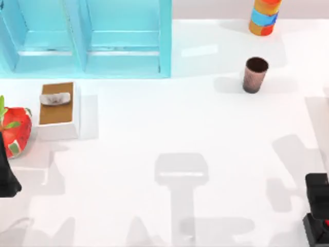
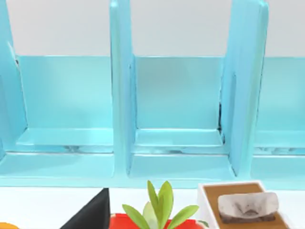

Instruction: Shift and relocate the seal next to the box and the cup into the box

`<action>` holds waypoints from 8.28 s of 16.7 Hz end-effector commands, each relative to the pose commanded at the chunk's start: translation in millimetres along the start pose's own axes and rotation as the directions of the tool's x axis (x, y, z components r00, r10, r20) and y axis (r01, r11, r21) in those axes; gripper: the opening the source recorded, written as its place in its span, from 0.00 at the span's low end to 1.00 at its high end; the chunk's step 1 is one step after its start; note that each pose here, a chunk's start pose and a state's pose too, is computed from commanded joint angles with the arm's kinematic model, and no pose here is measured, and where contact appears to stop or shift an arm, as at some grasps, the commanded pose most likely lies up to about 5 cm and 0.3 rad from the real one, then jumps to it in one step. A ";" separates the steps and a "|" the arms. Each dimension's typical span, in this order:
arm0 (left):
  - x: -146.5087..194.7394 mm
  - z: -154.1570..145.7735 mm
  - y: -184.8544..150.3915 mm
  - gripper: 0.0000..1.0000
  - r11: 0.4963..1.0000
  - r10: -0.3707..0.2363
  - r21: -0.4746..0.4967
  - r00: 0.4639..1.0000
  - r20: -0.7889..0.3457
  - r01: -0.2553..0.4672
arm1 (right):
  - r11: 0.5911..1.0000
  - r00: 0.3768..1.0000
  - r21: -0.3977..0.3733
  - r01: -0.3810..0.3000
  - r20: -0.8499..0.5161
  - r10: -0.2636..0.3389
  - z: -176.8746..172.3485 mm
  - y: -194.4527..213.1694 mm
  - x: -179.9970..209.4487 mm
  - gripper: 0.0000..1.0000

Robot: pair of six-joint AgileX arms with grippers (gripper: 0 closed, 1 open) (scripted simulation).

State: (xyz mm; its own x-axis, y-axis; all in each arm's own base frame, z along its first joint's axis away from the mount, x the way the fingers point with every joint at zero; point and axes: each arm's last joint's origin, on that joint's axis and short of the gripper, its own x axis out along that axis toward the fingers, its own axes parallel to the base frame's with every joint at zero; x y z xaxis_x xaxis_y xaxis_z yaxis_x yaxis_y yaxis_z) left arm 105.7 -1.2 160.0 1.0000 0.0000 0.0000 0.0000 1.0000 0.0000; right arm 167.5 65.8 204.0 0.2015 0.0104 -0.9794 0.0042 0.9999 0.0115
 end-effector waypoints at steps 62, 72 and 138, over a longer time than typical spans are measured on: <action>0.0 0.0 0.0 1.00 1.000 0.000 0.000 1.000 0.000 0.000 | 1.000 1.000 0.003 0.013 -0.004 -0.013 318.0 51.4 124.6 1.00; 0.0 0.0 0.0 1.00 1.000 0.000 0.000 1.000 0.000 0.000 | 1.000 1.000 0.003 0.013 -0.004 -0.013 318.0 51.4 124.6 0.25; 0.0 0.0 0.0 1.00 1.000 0.000 0.000 1.000 0.000 0.000 | 0.996 0.995 -0.011 0.084 -0.044 -0.084 52.6 -207.4 -35.1 0.00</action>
State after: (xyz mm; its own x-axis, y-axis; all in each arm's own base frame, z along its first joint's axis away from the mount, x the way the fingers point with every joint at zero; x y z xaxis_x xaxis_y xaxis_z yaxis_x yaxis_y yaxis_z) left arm 105.7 -1.2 160.0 1.0000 0.0000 0.0000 0.0000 1.0000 0.0000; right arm 211.1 -142.3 246.6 0.1567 -0.0735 -0.9849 0.0101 0.9973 -0.0728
